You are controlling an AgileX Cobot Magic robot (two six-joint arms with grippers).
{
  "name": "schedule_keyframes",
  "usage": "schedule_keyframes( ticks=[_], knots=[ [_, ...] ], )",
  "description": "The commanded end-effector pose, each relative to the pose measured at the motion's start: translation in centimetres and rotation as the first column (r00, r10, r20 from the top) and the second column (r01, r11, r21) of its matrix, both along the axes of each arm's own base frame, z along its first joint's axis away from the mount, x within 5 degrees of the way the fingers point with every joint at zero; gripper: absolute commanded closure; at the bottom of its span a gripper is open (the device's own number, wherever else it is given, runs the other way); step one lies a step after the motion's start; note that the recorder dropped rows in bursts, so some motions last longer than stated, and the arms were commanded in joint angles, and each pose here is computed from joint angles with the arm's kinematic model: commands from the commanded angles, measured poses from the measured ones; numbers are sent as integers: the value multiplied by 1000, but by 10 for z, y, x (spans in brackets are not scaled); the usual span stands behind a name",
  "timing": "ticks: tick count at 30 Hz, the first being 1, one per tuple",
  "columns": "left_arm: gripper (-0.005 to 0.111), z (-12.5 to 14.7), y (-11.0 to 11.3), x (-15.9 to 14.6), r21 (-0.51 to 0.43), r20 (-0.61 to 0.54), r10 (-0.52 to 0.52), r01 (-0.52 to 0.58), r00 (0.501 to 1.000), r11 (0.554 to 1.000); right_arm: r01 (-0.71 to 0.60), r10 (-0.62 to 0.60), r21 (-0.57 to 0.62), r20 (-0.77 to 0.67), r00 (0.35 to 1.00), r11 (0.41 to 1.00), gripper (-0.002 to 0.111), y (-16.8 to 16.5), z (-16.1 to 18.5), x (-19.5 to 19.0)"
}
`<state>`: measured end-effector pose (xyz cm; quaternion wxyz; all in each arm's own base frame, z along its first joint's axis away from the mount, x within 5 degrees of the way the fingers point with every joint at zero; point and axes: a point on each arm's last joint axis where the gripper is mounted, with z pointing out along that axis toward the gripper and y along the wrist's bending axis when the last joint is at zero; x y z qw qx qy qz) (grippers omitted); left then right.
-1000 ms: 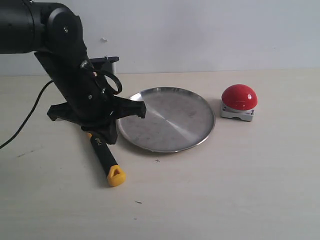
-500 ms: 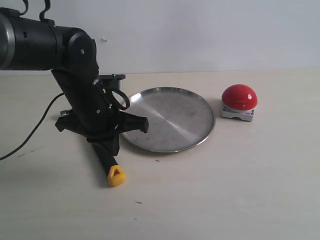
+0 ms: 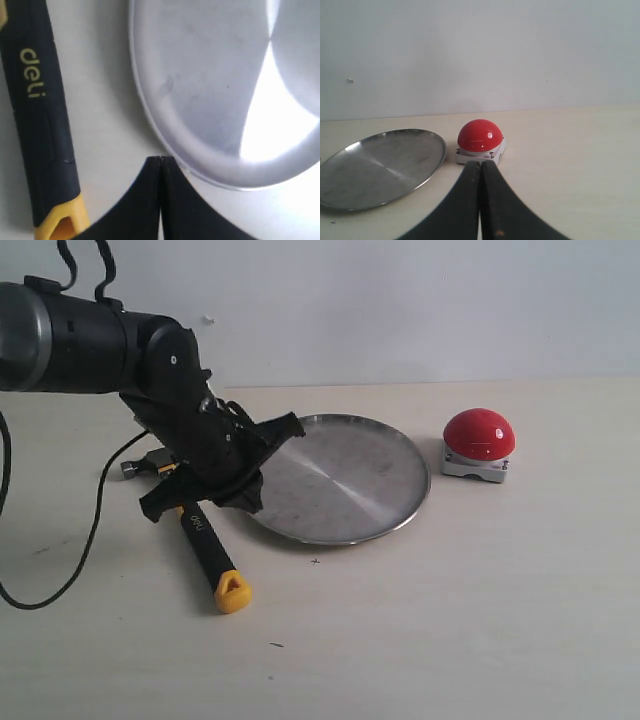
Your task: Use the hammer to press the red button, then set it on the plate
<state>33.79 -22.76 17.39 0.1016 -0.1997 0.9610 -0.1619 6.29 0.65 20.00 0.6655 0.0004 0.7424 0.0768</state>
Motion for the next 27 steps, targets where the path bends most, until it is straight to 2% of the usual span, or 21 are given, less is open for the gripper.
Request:
schedule_keyframes(
  ticks=[1, 3, 6, 8, 9, 10, 13, 14, 16, 17, 18, 19, 20, 21, 24, 27],
  knots=[
    [107, 23, 12, 16, -114, 89, 116, -106, 989, 988, 4, -4, -5, 1, 1000, 1000, 108, 0, -1, 0],
    [107, 30, 22, 24, -167, 108, 178, -159, 978, 973, 4, -4, -5, 1, 1000, 1000, 108, 0, -1, 0],
    [107, 29, 48, 39, -202, 70, 337, -317, 939, 927, 4, -4, -5, 1, 1000, 1000, 108, 0, -1, 0],
    [107, 29, 56, 44, -198, 97, 363, -339, 927, 920, 4, -4, -5, 1, 1000, 1000, 108, 0, -1, 0],
    [107, 30, 61, 49, -168, 162, 349, -323, 923, 931, 4, -4, -5, 1, 1000, 1000, 108, 0, -1, 0],
    [107, 31, 64, 51, -126, 225, 331, -309, 916, 943, 4, -4, -5, 1, 1000, 1000, 108, 0, -1, 0],
    [107, 36, 62, 51, 89, 425, 222, -284, 877, 955, 4, -4, -5, 1, 1000, 1000, 108, 0, -1, 0],
    [107, 42, 55, 48, 224, 522, 128, -280, 843, 933, 4, -4, -5, 1, 1000, 1000, 108, 0, -1, 0],
    [107, 47, 50, 44, 342, 579, 54, -302, 814, 890, 4, -4, -5, 1, 1000, 1000, 108, 0, -1, 0],
    [107, 51, 50, 43, 403, 569, 53, -334, 821, 852, 4, -4, -5, 1, 1000, 1000, 108, 0, -1, 0],
    [107, 51, 51, 43, 422, 537, 79, -348, 840, 837, 4, -4, -5, 1, 1000, 1000, 108, 0, -1, 0],
    [107, 54, 51, 45, 447, 451, 141, -360, 881, 819, 4, -4, -5, 1, 1000, 1000, 108, 0, -1, 0],
    [107, 54, 52, 47, 466, 394, 166, -352, 904, 812, 4, -4, -5, 1, 1000, 1000, 108, 0, -1, 0],
    [107, 53, 55, 49, 484, 296, 236, -358, 926, 799, 4, -4, -5, 1, 1000, 1000, 108, 0, -1, 0],
    [107, 50, 55, 53, 481, 147, 325, -355, 934, 802, 4, -4, -5, 1, 1000, 1000, 108, 0, -1, 0],
    [107, 37, 54, 61, 362, -24, 405, -370, 914, 856, 4, -4, -5, 1, 1000, 1000, 108, 0, -1, 0]
  ],
)
